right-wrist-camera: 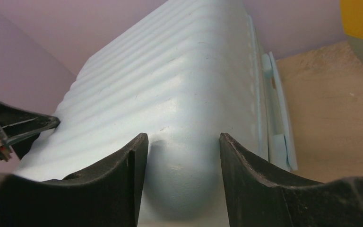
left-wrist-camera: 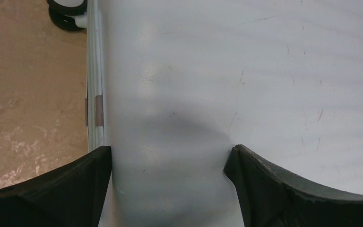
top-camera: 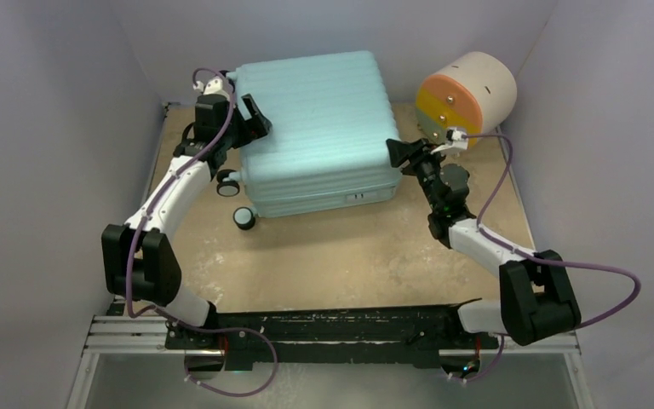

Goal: Pack the luggage
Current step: Zip the luggage at the center of the board.

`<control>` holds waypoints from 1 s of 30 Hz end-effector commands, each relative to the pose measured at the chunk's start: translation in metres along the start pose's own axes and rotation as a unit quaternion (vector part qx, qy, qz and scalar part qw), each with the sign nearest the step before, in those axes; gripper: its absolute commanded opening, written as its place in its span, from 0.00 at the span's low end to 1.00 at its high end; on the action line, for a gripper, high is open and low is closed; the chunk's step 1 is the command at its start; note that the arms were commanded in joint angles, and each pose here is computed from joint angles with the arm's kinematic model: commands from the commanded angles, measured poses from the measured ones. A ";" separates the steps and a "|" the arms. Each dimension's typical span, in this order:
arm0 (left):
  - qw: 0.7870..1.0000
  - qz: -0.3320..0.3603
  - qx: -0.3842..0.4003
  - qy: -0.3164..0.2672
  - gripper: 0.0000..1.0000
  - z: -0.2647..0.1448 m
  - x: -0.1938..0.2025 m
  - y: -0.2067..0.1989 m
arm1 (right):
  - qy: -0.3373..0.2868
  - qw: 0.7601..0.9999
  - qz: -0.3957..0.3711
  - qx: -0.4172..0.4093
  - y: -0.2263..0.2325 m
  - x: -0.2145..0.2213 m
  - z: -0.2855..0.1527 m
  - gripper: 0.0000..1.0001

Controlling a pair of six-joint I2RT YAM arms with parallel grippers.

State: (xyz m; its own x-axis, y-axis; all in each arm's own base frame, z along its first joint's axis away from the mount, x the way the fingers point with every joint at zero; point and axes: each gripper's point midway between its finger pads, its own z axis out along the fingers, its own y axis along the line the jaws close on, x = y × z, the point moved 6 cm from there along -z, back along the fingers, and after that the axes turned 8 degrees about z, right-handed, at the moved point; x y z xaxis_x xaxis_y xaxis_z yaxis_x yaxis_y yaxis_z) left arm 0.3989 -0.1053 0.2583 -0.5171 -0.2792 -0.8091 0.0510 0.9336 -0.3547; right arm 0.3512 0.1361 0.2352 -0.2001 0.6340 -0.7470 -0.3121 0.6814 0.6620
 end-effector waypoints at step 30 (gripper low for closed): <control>0.977 -0.040 0.178 -0.107 0.95 -0.193 0.053 -0.032 | 0.102 0.994 -0.014 0.021 0.037 0.036 -0.120 0.86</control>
State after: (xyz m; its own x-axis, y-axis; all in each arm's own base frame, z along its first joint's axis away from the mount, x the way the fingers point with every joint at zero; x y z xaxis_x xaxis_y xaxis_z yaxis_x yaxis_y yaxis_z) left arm 0.2119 -0.0989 0.3183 -0.2666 -0.4087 -0.8729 0.3020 0.8246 -0.4783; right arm 0.2064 0.1470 0.1795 -0.4576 0.4653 -0.7577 -0.2806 0.7330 0.6196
